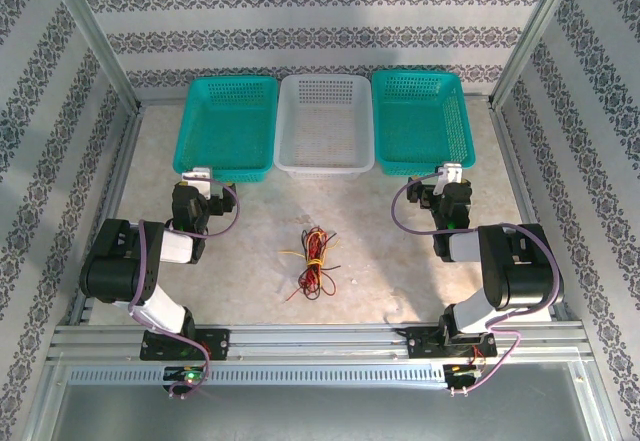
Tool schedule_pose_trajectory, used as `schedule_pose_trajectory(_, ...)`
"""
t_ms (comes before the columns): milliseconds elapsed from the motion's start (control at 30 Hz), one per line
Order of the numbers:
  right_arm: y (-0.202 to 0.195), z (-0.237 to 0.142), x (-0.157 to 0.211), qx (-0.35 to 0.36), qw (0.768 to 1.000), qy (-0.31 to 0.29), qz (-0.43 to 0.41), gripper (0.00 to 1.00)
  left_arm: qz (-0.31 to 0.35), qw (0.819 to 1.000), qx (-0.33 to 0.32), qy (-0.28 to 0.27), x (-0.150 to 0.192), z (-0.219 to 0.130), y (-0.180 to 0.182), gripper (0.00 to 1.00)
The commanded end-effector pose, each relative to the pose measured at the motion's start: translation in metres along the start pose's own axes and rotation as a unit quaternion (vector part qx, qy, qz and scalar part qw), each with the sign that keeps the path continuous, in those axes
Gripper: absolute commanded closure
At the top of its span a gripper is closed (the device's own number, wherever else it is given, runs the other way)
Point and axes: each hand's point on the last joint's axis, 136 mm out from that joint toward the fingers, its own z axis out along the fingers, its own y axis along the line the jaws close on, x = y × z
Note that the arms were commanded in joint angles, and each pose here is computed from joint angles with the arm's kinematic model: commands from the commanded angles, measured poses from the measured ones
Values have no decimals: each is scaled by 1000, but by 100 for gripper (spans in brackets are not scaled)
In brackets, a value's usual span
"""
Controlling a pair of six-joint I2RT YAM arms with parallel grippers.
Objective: Untangle the cables
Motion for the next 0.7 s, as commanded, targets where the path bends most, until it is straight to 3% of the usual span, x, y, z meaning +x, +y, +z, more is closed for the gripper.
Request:
schedule_pose_trajectory(0, -7, -13, -33, 37, 999, -35, -3, 1, 3, 1000, 0, -15, -28, -9, 3, 1)
schedule_pose_trajectory(100, -3, -39, -51, 51, 998, -38, -8, 2, -25, 997, -71, -8, -58, -30, 26, 0)
schedule_pose_trajectory(167, -3, -55, -58, 62, 997, -41, 4, 2, -69, 994, -83, -14, -73, -45, 31, 1)
schedule_pose_trajectory(233, -6, -70, -59, 74, 997, -25, 27, 2, -140, 984, -110, -9, -78, -66, 36, 7)
schedule_pose_trajectory(300, -10, -82, -58, 84, 995, 4, 53, 1, -170, 978, -123, -8, -76, -86, 31, 9)
schedule_pose_trajectory(467, -8, -120, -41, 106, 977, 101, 156, 2, -195, 979, -64, 12, -76, -112, -15, 8)
schedule_pose_trajectory(567, 18, -141, -19, 98, 966, 192, 145, 2, -173, 983, 2, 63, -73, -124, -61, 2)
schedule_pose_trajectory(667, 52, -163, -35, 101, 971, 180, 124, 2, -156, 981, 58, 104, -71, -142, -97, 3)
